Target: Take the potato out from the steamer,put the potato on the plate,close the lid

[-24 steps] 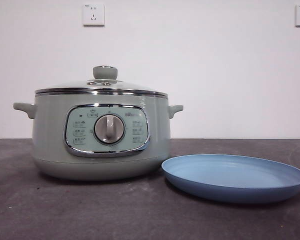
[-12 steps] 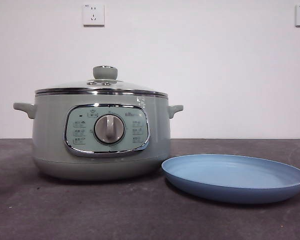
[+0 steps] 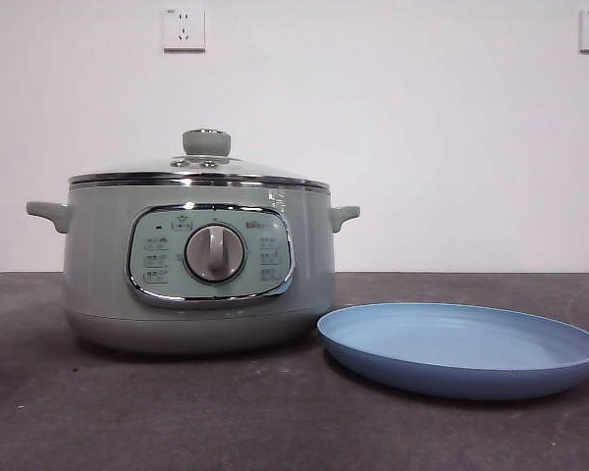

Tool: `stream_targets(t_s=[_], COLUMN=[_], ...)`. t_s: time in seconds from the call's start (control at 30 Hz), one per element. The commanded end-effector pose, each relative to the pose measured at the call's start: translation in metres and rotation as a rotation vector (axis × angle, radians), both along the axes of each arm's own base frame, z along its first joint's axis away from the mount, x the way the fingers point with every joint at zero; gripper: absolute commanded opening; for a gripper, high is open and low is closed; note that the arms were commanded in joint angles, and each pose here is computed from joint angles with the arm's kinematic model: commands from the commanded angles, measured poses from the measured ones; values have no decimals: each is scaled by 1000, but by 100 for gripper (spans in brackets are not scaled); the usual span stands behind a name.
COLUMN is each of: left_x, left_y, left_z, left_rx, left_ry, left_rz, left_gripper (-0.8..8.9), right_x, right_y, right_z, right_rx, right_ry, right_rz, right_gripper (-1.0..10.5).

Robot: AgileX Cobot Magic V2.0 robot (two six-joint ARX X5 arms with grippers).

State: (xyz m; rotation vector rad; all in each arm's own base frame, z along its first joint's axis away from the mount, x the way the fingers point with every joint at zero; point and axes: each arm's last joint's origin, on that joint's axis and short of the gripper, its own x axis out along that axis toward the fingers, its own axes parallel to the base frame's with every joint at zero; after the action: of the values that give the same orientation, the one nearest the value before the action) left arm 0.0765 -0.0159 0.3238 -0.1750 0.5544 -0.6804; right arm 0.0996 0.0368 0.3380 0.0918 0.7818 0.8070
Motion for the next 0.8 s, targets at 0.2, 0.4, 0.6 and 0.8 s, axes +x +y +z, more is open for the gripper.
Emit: stream_targets(t_s=[0.2, 0.4, 0.6, 0.8], left_x=[0, 2, 9, 29], left_y=[0, 0, 1, 0], left_z=[1, 3, 8, 11], left_rx=[17, 8, -6, -26], left_ry=[-26, -41, -86, -91], left_rz=[-11, -4, 16, 28], left_gripper=[548, 665, 665, 665], right_x=[2, 2, 2, 3], right_y=[2, 2, 2, 2], right_z=[0, 0, 1, 1], right_rx=[-1, 4, 5, 5], right_ry=[-4, 2, 0, -2], right_rz=[18, 12, 12, 12], right_gripper=[333, 600, 600, 600])
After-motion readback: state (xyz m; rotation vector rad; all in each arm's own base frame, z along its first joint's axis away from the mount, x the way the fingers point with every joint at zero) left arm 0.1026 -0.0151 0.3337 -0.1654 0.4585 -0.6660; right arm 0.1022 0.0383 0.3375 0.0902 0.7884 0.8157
